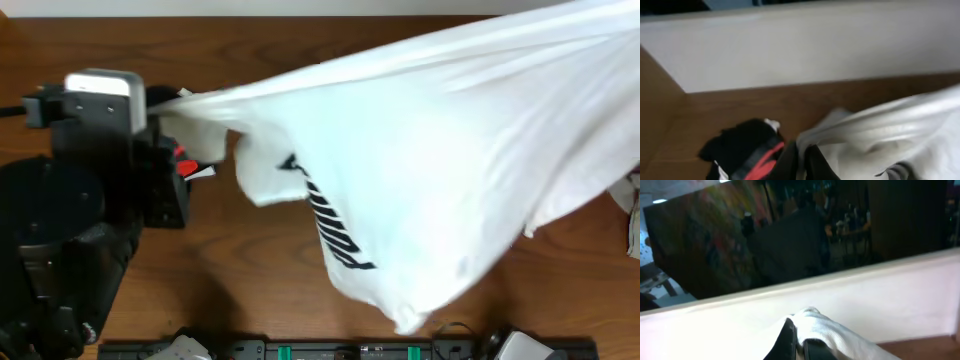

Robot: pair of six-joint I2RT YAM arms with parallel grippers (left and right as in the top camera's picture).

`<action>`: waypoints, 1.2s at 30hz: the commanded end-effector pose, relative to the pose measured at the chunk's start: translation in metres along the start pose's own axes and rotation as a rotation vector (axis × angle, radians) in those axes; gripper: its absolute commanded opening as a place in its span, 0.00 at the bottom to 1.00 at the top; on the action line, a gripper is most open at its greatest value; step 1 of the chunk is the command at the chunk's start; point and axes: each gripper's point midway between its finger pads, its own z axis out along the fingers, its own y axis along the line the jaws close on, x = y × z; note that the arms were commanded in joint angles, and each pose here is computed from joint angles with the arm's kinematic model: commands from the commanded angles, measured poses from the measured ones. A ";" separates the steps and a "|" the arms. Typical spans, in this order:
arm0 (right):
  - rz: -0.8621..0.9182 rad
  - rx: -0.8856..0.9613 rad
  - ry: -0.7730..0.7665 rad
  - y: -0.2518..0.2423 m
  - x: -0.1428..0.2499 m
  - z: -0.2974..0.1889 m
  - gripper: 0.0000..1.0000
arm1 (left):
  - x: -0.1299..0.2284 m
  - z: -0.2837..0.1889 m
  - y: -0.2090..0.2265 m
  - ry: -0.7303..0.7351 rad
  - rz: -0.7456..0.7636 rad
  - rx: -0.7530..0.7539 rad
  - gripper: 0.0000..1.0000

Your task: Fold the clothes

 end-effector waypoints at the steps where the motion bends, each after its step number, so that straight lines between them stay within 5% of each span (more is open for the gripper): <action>1: -0.021 0.213 -0.030 -0.040 -0.004 -0.002 0.01 | -0.021 -0.031 0.044 -0.136 -0.091 -0.147 0.06; 20: -0.016 0.358 0.081 -0.060 0.026 -0.020 0.01 | -0.039 -0.049 0.050 -0.205 -0.092 -0.124 0.06; 27: 0.039 0.335 0.185 -0.079 0.050 0.008 0.01 | -0.026 0.014 0.011 -0.038 0.123 -0.142 0.06; 36: 0.130 0.193 0.295 -0.119 0.087 0.103 0.01 | -0.021 0.176 -0.024 0.132 0.259 -0.210 0.06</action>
